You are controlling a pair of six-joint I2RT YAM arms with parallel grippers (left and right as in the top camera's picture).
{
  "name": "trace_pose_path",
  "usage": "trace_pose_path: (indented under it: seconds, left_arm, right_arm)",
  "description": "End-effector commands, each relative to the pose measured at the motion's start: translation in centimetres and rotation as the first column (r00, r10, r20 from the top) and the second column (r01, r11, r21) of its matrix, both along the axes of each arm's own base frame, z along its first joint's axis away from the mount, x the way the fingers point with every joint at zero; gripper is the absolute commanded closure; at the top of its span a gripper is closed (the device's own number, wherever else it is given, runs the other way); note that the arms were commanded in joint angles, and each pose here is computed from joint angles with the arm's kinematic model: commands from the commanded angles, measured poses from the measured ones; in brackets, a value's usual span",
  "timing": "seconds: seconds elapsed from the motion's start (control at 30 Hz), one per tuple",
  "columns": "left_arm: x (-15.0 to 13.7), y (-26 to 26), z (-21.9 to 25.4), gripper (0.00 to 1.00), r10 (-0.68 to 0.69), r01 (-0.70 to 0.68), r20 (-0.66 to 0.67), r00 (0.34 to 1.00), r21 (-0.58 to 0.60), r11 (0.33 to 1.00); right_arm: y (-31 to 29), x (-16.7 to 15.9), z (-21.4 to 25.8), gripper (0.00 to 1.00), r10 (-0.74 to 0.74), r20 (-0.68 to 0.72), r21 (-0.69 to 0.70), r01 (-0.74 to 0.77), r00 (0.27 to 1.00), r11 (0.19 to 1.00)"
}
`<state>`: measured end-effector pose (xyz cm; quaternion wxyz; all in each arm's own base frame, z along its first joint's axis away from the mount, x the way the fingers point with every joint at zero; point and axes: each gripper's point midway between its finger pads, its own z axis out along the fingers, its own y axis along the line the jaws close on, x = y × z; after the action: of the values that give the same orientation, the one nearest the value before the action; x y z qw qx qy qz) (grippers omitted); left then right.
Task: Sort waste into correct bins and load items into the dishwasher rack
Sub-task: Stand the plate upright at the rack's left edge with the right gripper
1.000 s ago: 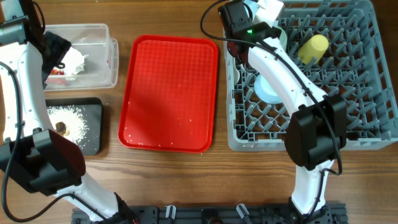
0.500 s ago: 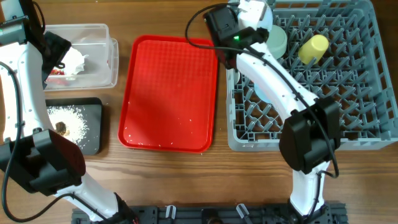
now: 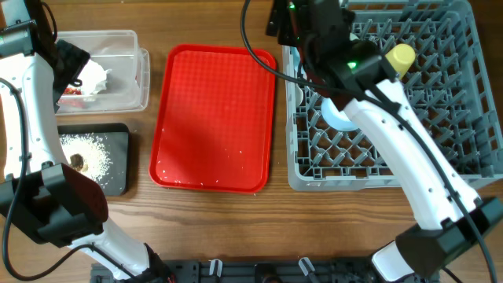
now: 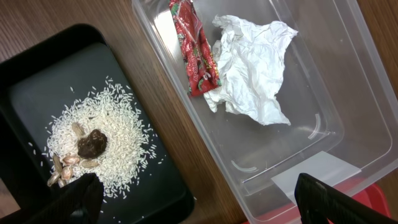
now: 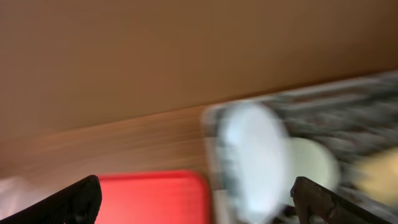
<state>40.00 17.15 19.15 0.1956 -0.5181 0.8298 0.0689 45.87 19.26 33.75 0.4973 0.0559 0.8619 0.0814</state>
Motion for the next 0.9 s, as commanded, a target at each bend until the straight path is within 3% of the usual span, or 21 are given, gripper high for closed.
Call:
trace_pose_path:
  seconds: [0.0,0.2,0.37,0.4,0.53,0.73,0.8,0.87]
  left_arm:
    - [-0.2,0.4,0.0,0.00,0.008,-0.007,-0.010,1.000,0.017,1.000]
    - [-0.2,0.4,0.0,0.00,0.008,-0.008,-0.010,1.000,0.017,1.000]
    - [-0.2,0.4,0.0,0.00,0.008,-0.008,-0.010,1.000,0.017,1.000]
    - [-0.2,0.4,0.0,0.00,0.008,-0.007,-0.010,1.000,0.017,1.000]
    - [-0.2,0.4,0.0,0.00,0.008,-0.007,-0.010,1.000,0.017,1.000]
    - [-0.2,0.4,0.0,0.00,0.008,-0.007,-0.010,1.000,0.017,1.000]
    - [-0.2,0.4,0.0,0.00,0.008,-0.007,-0.010,1.000,0.017,1.000]
    - [-0.2,0.4,0.0,0.00,0.008,-0.007,-0.010,1.000,0.017,1.000]
  right_arm:
    - [8.4,-2.5,-0.4,0.00,0.441,-0.030,0.176,-0.429,0.897,0.886]
    - [14.6,-2.5,-5.4,0.03,0.569,-0.080,0.213,-0.543,0.819,0.812]
    - [16.9,-3.1,-13.6,0.22,0.569,-0.262,0.188,-0.537,0.779,0.822]
    - [16.9,-3.4,-15.0,0.30,0.564,-0.303,0.185,-0.533,0.768,0.826]
    - [15.5,-4.1,-17.9,0.48,0.508,-0.409,0.141,-0.497,0.758,0.856]
    - [12.9,-5.2,-20.1,0.50,0.411,-0.521,0.056,-0.450,0.748,0.891]
    - [12.4,-5.8,-21.1,0.53,0.393,-0.561,0.049,-0.444,0.729,0.895]
    - [11.9,-6.4,-21.9,0.65,0.371,-0.596,0.045,-0.432,0.712,0.901]
